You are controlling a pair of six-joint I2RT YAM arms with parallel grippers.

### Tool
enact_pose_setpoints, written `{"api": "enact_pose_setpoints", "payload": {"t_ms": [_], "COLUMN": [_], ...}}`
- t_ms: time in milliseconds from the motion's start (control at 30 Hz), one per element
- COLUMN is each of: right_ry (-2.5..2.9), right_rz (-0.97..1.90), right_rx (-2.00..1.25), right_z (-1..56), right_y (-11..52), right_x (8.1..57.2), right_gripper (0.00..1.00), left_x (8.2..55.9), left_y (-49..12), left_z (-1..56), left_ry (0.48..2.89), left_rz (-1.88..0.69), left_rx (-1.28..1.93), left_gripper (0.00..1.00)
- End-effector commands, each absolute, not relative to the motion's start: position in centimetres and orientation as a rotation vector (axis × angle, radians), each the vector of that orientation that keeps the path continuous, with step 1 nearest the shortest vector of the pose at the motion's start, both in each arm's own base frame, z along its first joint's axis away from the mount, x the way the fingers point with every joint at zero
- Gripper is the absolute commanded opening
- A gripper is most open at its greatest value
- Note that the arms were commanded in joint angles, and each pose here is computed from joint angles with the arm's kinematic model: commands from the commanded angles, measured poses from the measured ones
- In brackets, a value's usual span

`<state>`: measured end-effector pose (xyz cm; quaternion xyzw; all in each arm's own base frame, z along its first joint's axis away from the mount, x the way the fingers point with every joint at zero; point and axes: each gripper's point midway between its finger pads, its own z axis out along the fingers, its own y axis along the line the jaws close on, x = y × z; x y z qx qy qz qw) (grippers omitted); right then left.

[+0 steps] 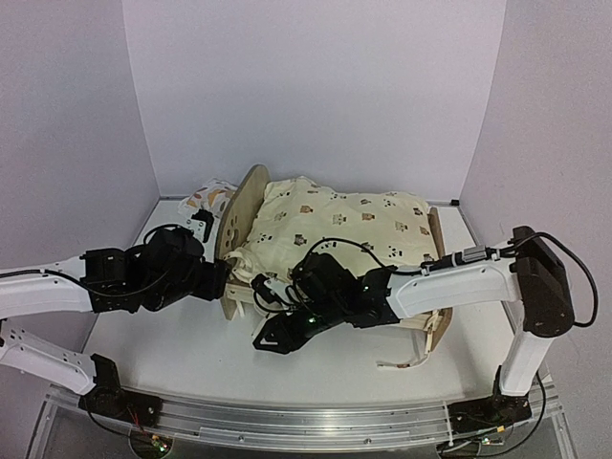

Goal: Set up the pet bed

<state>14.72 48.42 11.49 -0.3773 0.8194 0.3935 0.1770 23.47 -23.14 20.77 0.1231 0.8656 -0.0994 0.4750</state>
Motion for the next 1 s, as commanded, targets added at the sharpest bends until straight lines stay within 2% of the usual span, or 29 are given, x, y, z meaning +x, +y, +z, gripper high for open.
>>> {"api": "enact_pose_setpoints", "payload": {"t_ms": [0,200,733,800,967], "right_ry": [2.271,2.281,2.266,2.266,2.251], "right_rz": [1.141,1.15,1.119,1.115,1.114], "right_rx": [-1.059,-1.061,-1.07,-1.072,-1.074], "right_z": [12.5,12.1,10.9,10.8,10.4], "right_y": [49.0,49.1,49.1,49.1,49.3], "right_x": [15.1,14.8,15.1,15.1,15.3], "right_gripper": [0.39,0.39,0.37,0.37,0.36], "left_x": [24.1,25.0,28.5,28.8,29.0], "left_y": [-22.3,-22.7,-23.8,-23.9,-24.6], "left_z": [22.8,22.7,22.6,22.6,23.3], "left_ry": [2.052,2.018,2.002,1.997,1.983], "left_rz": [-0.225,-0.207,-0.264,-0.268,-0.293], "left_rx": [0.249,0.254,0.263,0.26,0.272], "left_gripper": [0.57,0.48,0.39,0.33,0.1]}}
